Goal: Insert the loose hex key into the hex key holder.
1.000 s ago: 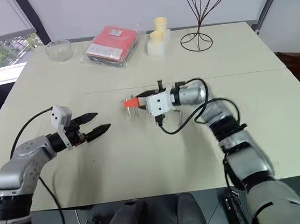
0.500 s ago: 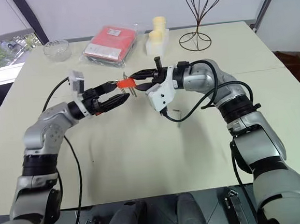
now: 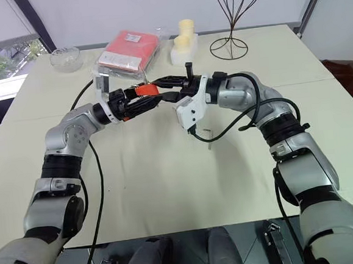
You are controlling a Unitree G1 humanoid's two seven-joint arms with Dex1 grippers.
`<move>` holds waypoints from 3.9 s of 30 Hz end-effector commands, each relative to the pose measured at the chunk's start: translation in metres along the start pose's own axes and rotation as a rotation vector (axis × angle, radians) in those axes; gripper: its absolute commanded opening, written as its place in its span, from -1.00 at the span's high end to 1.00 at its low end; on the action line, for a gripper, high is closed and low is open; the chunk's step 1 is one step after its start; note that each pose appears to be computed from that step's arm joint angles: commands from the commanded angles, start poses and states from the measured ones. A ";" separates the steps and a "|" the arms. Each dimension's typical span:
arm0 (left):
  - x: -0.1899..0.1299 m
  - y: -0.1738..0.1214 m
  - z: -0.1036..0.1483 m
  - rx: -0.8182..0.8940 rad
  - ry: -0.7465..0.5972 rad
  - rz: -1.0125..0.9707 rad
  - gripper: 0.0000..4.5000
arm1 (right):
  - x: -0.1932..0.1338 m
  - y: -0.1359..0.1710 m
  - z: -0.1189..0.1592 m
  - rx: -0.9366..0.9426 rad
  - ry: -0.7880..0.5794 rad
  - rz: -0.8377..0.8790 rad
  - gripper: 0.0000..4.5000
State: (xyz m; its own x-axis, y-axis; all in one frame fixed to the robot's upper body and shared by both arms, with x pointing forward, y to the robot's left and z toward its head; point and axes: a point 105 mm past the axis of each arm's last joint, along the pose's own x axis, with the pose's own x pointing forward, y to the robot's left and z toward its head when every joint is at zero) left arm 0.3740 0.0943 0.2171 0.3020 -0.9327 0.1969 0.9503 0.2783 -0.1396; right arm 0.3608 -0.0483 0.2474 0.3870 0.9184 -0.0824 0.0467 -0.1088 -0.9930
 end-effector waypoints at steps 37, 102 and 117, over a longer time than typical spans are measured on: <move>0.004 -0.003 0.003 0.047 0.015 -0.026 0.79 | 0.004 -0.003 0.021 0.021 -0.046 -0.055 0.56; -0.019 -0.048 -0.055 0.286 0.242 -0.005 1.00 | -0.093 0.147 -0.006 1.571 1.019 -0.182 -0.97; -0.018 -0.041 -0.060 0.275 0.203 0.069 1.00 | -0.092 0.182 -0.003 1.630 1.089 -0.133 0.98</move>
State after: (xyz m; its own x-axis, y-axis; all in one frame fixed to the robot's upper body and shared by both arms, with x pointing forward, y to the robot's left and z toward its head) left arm 0.3252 0.0858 0.1528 0.3673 -0.9295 -0.0324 0.9269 0.3630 0.0954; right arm 0.3393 -0.1375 0.0937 0.8135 0.3004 -0.4981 -0.4321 0.8853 -0.1718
